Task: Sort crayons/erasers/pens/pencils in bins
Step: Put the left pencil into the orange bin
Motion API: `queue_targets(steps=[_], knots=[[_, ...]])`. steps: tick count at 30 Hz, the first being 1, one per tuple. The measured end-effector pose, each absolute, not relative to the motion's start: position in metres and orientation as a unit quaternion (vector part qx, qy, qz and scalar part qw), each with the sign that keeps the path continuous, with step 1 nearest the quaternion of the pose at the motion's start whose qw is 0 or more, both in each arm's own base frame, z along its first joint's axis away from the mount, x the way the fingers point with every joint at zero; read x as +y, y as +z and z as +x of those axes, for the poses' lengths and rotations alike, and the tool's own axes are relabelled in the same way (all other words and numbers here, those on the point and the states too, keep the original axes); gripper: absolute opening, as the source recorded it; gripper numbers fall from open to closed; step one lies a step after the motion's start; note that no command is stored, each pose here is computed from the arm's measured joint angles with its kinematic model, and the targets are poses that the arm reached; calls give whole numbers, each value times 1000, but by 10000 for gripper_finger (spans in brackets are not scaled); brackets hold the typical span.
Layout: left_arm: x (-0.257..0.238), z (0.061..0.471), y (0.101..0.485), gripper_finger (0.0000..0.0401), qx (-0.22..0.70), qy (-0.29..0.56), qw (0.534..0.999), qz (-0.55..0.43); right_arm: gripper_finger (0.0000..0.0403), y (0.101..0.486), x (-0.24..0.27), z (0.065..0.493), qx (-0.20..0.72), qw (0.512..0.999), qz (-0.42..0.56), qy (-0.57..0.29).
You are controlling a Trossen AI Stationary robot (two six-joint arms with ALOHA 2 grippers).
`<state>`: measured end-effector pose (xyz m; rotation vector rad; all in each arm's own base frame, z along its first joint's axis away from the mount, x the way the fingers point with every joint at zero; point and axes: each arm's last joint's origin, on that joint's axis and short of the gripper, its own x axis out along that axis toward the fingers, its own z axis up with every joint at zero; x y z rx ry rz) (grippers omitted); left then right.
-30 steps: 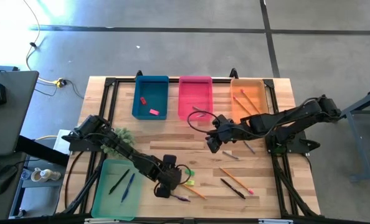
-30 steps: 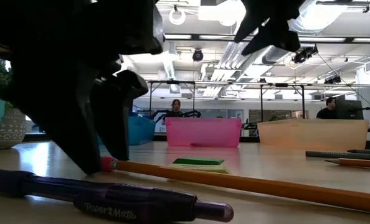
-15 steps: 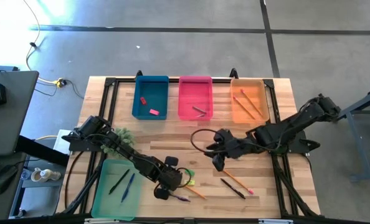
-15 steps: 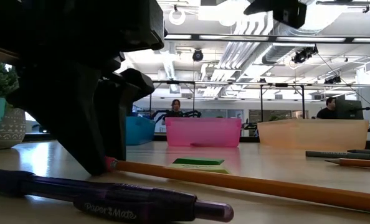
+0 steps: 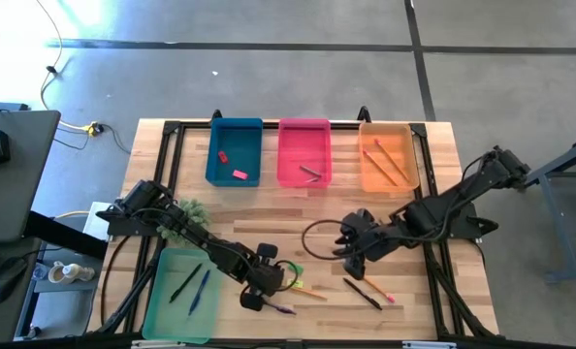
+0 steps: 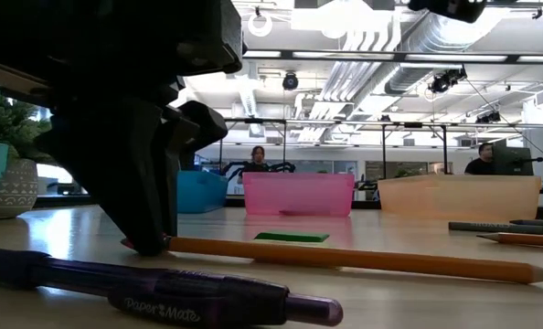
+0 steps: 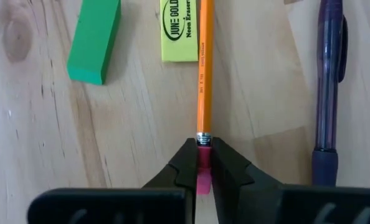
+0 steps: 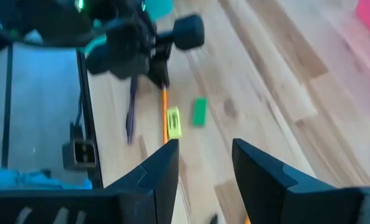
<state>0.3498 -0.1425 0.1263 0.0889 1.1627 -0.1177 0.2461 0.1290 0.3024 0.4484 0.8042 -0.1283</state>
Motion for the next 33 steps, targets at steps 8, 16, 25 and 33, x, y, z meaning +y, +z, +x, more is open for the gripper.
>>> queue_targets(steps=[8,16,25,33], knots=[[-144,348,130,11,549,-53,834,17,142,299,138,239,424,887,180,-15],[-151,354,149,11,537,-73,840,2,142,299,141,238,436,887,148,25],[-149,375,180,11,496,-34,867,-30,151,292,145,242,454,880,130,59],[-134,389,202,10,477,21,876,-74,196,276,152,250,487,863,110,83]])
